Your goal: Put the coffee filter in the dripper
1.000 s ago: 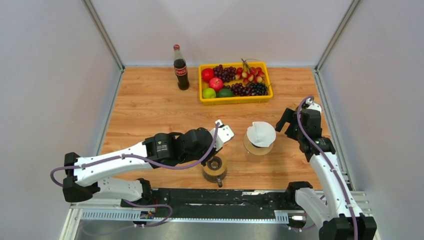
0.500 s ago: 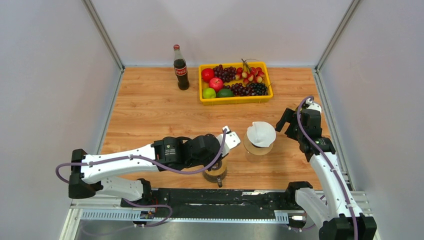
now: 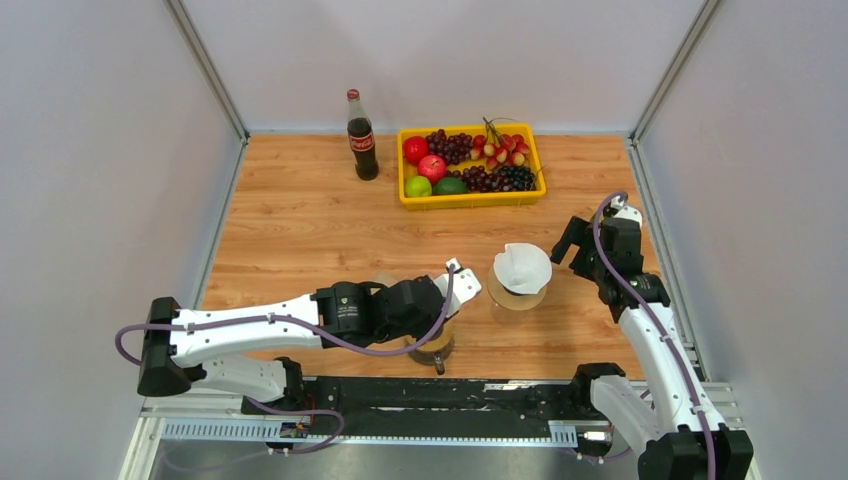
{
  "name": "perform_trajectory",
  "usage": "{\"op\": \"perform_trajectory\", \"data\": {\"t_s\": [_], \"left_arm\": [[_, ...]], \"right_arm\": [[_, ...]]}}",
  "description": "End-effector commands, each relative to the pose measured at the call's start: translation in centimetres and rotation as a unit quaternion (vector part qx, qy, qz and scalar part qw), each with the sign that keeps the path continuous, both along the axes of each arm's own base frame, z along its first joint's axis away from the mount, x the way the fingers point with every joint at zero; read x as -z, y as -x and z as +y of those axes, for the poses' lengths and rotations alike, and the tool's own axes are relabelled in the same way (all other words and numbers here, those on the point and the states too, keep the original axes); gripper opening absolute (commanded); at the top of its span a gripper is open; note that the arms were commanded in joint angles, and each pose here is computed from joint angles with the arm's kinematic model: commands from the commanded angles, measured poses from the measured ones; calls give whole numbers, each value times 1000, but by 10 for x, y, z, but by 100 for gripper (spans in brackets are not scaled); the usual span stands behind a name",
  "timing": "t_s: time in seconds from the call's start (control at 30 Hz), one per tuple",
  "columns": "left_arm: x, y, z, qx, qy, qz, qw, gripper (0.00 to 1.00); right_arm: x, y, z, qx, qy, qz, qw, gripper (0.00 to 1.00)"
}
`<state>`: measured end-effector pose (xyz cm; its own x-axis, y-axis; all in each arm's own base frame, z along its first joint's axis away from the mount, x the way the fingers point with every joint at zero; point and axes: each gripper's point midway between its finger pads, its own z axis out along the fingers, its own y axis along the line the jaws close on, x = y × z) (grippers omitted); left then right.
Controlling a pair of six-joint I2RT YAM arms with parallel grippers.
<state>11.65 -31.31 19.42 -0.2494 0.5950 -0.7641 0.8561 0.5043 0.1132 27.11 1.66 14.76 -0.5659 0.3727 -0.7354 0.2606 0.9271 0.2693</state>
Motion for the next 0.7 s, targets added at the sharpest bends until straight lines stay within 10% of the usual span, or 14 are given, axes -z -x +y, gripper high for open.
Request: {"op": "perform_trajectory", "data": {"t_s": [0.0,0.4,0.67], "left_arm": [[-13,-5,-12,-14,34,-11,999,0],[4,14,-12,8,6,6,1000,20],[-16,22,-19,28,50,9,998,63]], "right_arm": [[-5,-6,-3,5,4,-19,1000,100],[-7,-6,-3,3,5,-22,1000,100],[-13,-6,-4,4,9,-31,999,100]]}}
